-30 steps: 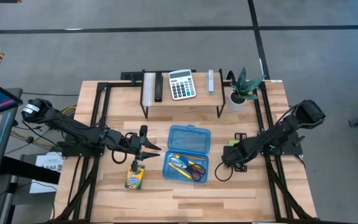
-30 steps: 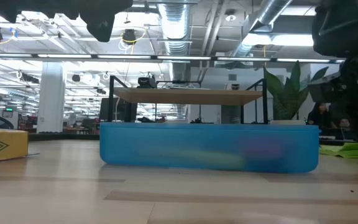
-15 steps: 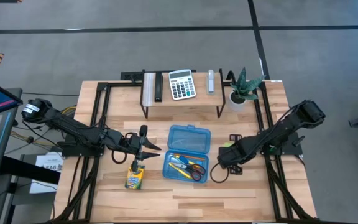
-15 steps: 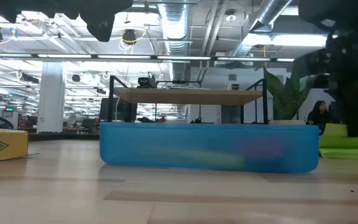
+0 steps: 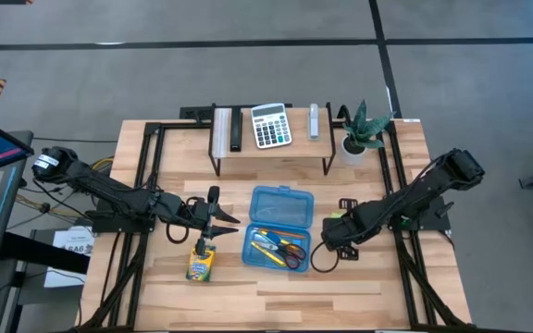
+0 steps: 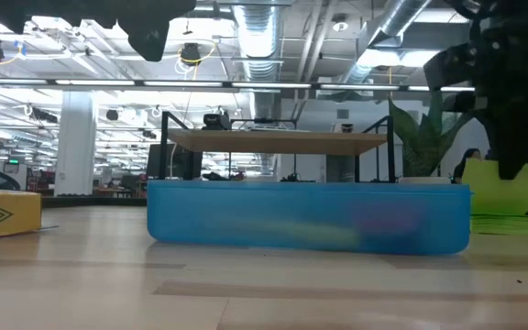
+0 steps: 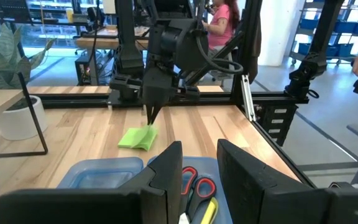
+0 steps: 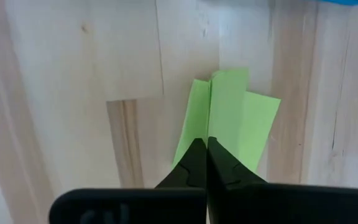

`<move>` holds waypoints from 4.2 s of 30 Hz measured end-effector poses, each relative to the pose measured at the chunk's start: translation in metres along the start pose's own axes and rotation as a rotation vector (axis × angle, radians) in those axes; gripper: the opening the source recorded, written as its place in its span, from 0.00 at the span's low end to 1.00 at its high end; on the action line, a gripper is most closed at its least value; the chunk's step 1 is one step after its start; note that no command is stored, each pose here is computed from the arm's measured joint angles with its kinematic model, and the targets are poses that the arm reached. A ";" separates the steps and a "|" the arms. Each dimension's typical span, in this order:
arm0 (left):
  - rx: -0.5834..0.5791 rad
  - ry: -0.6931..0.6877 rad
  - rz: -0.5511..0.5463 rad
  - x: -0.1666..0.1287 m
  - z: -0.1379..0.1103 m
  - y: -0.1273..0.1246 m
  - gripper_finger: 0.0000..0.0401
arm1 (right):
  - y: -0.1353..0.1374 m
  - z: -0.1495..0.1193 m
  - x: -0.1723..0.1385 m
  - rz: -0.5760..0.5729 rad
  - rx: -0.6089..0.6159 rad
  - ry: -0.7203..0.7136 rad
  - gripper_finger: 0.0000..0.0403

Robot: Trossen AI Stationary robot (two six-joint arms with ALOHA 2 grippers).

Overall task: Pack school essentials
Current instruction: Put the light green sticky notes into the supply box

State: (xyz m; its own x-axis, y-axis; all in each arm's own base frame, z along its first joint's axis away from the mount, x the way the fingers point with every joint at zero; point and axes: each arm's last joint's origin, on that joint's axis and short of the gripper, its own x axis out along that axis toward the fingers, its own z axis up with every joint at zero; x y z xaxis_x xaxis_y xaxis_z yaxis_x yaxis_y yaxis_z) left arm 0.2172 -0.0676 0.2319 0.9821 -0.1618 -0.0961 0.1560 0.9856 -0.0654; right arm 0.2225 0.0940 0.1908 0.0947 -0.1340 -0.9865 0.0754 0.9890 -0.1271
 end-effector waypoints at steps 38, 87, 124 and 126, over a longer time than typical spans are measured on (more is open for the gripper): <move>-0.002 -0.002 0.012 0.000 0.000 0.000 0.22 | 0.054 0.113 -0.005 -0.035 -0.269 -0.307 0.00; -0.008 0.012 0.006 0.001 -0.002 0.000 0.22 | 0.004 -0.016 0.013 -0.014 0.197 -0.152 0.53; -0.009 0.010 0.001 0.001 -0.001 0.000 0.22 | 0.008 -0.028 0.065 -0.071 0.158 -0.035 0.53; -0.009 0.010 0.001 0.001 -0.001 0.000 0.22 | 0.009 -0.027 0.068 -0.080 0.154 -0.023 0.53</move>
State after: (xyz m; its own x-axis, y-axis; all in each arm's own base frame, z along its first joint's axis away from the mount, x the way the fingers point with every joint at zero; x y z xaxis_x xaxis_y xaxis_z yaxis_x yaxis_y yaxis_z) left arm 0.2178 -0.0679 0.2305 0.9811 -0.1615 -0.1062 0.1542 0.9853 -0.0738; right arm 0.2023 0.0956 0.1200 0.1047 -0.2150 -0.9710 0.2343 0.9542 -0.1860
